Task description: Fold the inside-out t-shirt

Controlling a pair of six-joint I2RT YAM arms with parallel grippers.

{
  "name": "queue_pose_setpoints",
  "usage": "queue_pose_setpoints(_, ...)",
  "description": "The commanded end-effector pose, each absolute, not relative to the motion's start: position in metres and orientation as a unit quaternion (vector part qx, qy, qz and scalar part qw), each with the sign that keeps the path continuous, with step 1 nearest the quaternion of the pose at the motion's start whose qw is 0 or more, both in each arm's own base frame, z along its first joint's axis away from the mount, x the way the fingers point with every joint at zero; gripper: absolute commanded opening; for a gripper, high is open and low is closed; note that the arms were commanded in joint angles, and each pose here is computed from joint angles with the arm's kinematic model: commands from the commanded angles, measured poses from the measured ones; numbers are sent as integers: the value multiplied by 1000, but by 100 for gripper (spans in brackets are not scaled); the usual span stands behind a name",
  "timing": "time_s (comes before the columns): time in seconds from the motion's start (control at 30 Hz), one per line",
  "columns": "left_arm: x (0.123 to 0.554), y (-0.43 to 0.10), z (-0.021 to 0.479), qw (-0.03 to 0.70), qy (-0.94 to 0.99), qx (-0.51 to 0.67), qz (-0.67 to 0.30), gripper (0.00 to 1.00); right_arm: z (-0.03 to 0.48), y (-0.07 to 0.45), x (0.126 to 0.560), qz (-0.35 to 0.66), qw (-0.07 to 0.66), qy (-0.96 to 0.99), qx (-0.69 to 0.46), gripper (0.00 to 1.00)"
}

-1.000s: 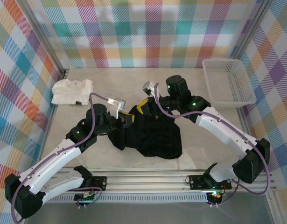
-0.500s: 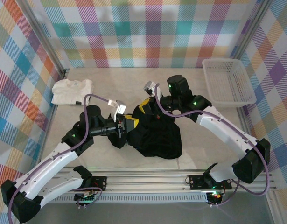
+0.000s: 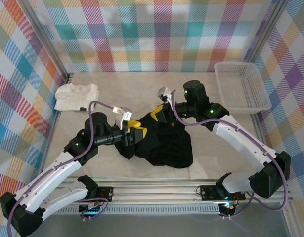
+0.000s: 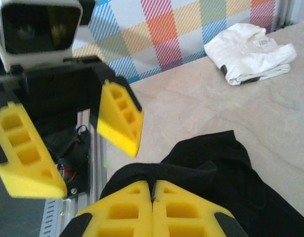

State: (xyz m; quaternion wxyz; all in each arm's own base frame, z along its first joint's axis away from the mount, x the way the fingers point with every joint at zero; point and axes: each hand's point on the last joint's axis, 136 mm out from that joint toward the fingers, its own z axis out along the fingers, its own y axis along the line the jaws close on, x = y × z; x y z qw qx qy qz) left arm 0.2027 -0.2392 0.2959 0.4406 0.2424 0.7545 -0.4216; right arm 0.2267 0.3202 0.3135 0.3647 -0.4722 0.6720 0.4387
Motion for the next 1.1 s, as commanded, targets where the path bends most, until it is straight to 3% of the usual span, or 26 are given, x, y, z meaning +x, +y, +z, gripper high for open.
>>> queue_pose_setpoints(0.0,210,-224,293,459,772,216,-382,66,321,319,209,461,370,633,-500,0)
queue_pose_setpoints(0.17,241,-179,280,491,820,98,-277,70,294,306,194,466,327,671,-475,0)
queue_pose_setpoints(0.33,263,-148,259,498,846,20,-191,73,210,278,172,460,222,781,-361,3)
queue_pose_setpoints(0.37,267,-149,253,494,849,18,-185,73,187,268,175,432,205,816,-324,8)
queue_pose_setpoints(0.5,286,-155,230,467,871,8,-153,74,137,222,214,255,200,919,-225,35)
queue_pose_setpoints(0.67,320,-145,193,413,899,-44,-138,76,166,226,298,169,350,898,-208,54)
queue_pose_setpoints(0.73,334,-132,176,393,908,-73,-128,77,166,239,331,155,374,890,-211,58)
queue_pose_setpoints(0.87,352,-105,138,350,923,-118,-112,78,124,249,380,104,326,914,-217,61)
queue_pose_setpoints(1.07,376,-118,92,287,932,-139,-171,82,68,262,378,138,224,938,-228,76)
